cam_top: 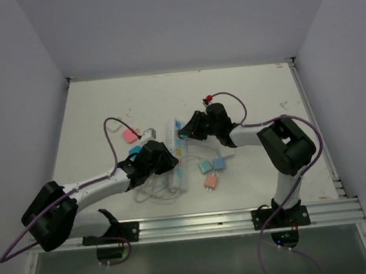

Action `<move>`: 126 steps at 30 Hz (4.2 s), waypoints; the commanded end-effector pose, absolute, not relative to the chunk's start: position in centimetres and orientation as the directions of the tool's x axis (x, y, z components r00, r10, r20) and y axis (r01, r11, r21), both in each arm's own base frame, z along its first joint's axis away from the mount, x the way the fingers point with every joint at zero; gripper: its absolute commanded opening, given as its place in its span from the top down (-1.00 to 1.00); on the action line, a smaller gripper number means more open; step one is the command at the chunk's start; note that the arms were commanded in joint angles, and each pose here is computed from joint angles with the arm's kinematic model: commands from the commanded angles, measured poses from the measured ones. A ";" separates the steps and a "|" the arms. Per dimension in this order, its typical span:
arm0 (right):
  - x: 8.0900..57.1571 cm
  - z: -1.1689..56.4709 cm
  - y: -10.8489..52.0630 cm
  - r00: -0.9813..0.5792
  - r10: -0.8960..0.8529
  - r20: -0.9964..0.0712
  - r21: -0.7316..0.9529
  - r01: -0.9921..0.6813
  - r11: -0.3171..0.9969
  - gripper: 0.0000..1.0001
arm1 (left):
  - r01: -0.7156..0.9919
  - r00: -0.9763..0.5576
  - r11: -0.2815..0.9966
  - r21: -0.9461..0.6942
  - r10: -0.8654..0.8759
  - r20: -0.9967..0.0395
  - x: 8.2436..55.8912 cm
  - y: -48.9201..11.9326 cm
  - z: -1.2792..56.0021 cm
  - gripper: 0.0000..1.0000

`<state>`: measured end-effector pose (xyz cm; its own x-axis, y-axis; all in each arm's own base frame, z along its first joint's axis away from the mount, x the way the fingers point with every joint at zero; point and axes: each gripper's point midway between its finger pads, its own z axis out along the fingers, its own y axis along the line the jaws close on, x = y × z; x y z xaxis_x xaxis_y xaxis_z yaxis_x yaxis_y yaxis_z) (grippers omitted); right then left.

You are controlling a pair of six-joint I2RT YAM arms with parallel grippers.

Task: Pull the plug off the socket

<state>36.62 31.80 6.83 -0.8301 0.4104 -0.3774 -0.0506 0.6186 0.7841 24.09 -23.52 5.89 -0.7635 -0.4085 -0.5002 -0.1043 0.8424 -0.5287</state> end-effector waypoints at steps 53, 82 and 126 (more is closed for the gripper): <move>31.6 4.6 16.2 -0.787 0.451 -0.421 0.627 0.106 0.771 -0.76 | -0.049 -0.754 0.877 -0.477 -0.346 -0.558 26.4 -24.1 6.1 1.00; 27.9 20.4 9.6 -0.546 0.330 -0.770 0.405 -0.018 0.914 -0.97 | 0.137 -0.798 0.841 -0.523 -0.219 -0.561 32.6 -32.9 7.0 -0.45; 13.4 41.4 -1.8 0.011 0.189 -0.982 0.189 0.082 0.979 -0.97 | -0.175 0.068 0.918 -0.356 -0.350 -0.934 14.0 4.9 42.7 -0.99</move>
<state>13.84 -1.27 41.26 -0.0239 0.2206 -0.9751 0.0775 0.9728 0.2182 15.38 2.44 43.60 0.0594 -0.4005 -0.9144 -0.1028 0.9086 -0.4047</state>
